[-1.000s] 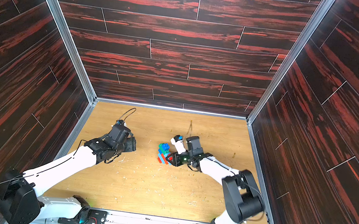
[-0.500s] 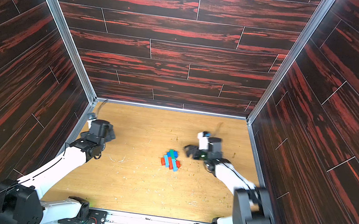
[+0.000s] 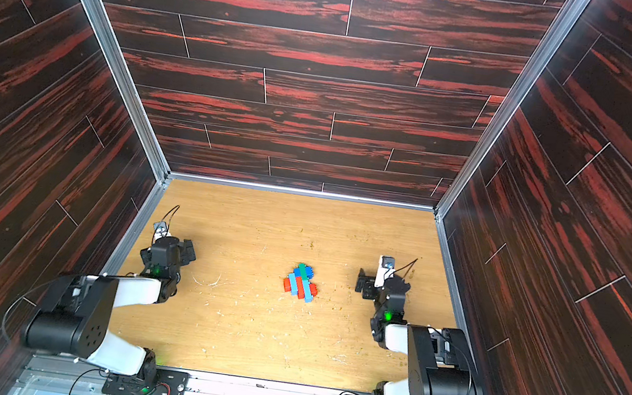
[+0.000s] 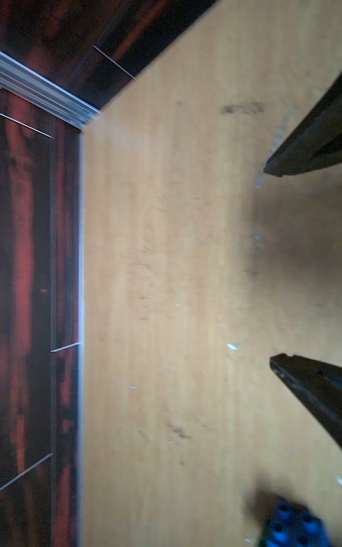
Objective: Assemble a heart with lego
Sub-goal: Reset both arms
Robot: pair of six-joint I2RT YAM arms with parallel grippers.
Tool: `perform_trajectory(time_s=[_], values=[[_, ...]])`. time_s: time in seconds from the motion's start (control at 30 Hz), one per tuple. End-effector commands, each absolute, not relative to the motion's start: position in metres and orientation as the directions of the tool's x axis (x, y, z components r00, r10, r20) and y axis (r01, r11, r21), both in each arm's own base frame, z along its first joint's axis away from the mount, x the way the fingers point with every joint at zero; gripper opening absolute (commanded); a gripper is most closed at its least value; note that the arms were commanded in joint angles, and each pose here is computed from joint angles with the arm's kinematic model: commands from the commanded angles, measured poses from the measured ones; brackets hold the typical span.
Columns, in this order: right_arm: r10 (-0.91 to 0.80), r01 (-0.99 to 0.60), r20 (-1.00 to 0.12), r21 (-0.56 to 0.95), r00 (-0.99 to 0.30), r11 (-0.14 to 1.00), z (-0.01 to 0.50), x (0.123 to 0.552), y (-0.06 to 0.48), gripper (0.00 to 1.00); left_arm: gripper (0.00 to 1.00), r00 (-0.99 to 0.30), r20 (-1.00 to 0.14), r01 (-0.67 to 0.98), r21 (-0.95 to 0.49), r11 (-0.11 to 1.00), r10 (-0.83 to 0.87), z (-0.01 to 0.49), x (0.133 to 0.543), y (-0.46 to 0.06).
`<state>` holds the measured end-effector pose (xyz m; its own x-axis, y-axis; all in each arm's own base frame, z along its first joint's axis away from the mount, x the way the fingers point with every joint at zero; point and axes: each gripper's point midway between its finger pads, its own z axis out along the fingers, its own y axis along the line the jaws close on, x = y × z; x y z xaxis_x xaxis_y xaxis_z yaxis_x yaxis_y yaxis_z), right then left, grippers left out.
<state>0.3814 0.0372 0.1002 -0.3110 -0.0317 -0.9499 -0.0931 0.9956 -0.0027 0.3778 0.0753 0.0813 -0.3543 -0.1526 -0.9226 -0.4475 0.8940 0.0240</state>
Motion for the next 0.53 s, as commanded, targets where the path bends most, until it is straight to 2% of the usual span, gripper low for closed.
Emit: perform_trajectory(time_s=[0.0,0.1,0.2,0.27,0.33,0.5], values=[[-0.063,-0.097,-0.987,-0.048,-0.150,0.994,0.136,0.397,0.035,0.98,1.00,-0.247,-0.961,-0.388,-0.022,0.921,-0.127,0.100,0.387,0.067],[-0.063,-0.118,-0.987,-0.046,-0.147,0.992,0.132,0.398,0.036,0.98,1.00,-0.279,-0.951,-0.416,-0.005,0.909,-0.133,0.100,0.385,0.072],[-0.067,-0.116,-0.990,-0.053,-0.121,0.992,0.134,0.394,0.036,0.98,1.00,-0.193,-0.974,-0.432,-0.023,0.901,-0.118,0.108,0.386,0.076],[-0.068,-0.102,-0.987,-0.054,-0.144,0.993,0.131,0.397,0.034,0.98,1.00,-0.226,-0.967,-0.386,-0.021,0.922,-0.116,0.103,0.383,0.067],[-0.065,-0.067,-0.988,-0.056,-0.142,0.996,0.131,0.397,0.030,0.98,1.00,-0.221,-0.968,-0.432,-0.012,0.902,-0.119,0.105,0.386,0.075],[-0.056,-0.022,-0.988,-0.053,-0.144,0.998,0.131,0.397,0.024,0.98,1.00,-0.221,-0.969,-0.410,-0.010,0.912,-0.110,0.105,0.387,0.070]])
